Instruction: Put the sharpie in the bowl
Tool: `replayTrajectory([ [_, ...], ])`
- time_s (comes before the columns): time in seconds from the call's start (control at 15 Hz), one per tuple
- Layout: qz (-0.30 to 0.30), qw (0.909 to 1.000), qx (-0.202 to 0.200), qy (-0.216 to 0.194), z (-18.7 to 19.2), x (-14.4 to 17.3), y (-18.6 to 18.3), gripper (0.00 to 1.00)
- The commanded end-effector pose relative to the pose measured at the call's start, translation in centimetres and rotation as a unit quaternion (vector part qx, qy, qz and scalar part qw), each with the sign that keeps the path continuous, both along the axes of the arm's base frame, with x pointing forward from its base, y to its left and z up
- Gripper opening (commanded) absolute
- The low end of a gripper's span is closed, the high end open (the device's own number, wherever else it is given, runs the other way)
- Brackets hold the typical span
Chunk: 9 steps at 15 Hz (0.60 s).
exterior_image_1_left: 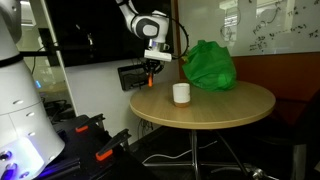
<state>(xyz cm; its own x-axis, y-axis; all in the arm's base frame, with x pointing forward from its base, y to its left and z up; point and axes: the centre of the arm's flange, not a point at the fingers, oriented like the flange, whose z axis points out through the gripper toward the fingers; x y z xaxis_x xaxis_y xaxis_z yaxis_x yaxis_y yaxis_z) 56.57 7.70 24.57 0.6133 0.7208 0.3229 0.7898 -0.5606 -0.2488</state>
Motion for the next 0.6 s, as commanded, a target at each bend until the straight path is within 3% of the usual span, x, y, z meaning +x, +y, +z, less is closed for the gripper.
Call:
replayTrajectory([
  [0.0, 0.04, 0.9974, 0.058, 0.01, 0.8, 2.0, -1.9, 0.05],
  [0.27, 0.039, 0.9949, 0.093, 0.003, 1.9, 3.6, -4.4, 0.05],
  [0.53, 0.027, 0.9942, 0.098, -0.034, 3.1, 4.7, -7.8, 0.05],
])
